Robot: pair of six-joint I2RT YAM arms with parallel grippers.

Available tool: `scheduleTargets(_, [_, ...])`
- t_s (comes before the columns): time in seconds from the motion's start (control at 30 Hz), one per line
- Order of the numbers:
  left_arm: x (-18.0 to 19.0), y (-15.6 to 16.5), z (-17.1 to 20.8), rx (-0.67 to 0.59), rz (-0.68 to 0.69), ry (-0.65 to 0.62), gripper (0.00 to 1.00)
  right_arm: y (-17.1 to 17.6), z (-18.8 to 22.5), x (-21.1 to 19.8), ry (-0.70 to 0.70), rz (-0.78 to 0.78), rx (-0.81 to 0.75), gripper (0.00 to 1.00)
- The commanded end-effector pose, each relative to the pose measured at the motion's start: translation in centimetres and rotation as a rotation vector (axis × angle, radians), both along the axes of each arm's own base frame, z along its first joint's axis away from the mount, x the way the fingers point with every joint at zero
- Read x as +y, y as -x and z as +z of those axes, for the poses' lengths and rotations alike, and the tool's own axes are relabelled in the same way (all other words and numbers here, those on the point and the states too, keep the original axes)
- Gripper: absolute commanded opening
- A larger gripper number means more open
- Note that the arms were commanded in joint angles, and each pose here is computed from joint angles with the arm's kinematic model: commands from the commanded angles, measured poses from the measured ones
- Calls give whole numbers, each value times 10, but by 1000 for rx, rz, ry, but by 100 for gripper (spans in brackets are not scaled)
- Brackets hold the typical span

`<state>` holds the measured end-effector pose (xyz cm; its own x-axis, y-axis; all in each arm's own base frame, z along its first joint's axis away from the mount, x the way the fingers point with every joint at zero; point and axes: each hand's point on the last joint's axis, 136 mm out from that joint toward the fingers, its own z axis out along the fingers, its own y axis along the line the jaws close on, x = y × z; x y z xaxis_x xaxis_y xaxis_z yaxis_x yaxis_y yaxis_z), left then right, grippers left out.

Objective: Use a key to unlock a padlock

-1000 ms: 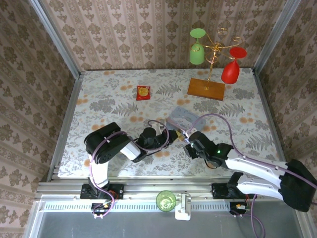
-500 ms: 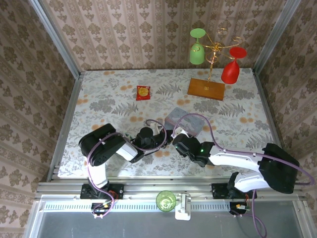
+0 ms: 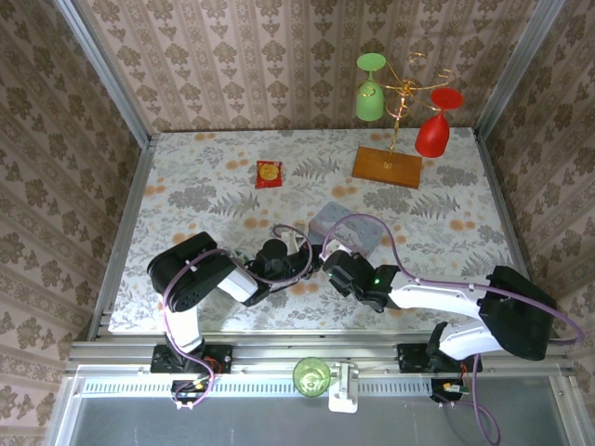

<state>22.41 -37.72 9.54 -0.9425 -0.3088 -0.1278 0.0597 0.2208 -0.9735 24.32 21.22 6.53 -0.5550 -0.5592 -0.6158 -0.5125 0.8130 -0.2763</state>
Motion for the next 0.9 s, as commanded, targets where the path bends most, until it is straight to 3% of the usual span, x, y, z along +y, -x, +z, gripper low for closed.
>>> scheduleTargets(0.0, [-11, 11, 34, -59, -60, 99, 0, 0, 5, 18, -242, 6, 80, 2])
scheduleTargets(0.17, [-10, 14, 34, -57, -62, 97, 0, -2, 10, 15, -519, -28, 190, 1])
scheduleTargets(0.43, [-9, 16, 36, -65, -63, 99, 0, 2, 10, 4, -784, -70, 293, 0])
scheduleTargets(0.67, [-10, 18, 33, -69, -67, 92, 0, 5, 23, 4, -945, -53, 334, 0])
scheduleTargets(0.87, [-11, 19, 26, -79, -66, 69, 6, 5, 14, -5, -950, -89, 376, 0])
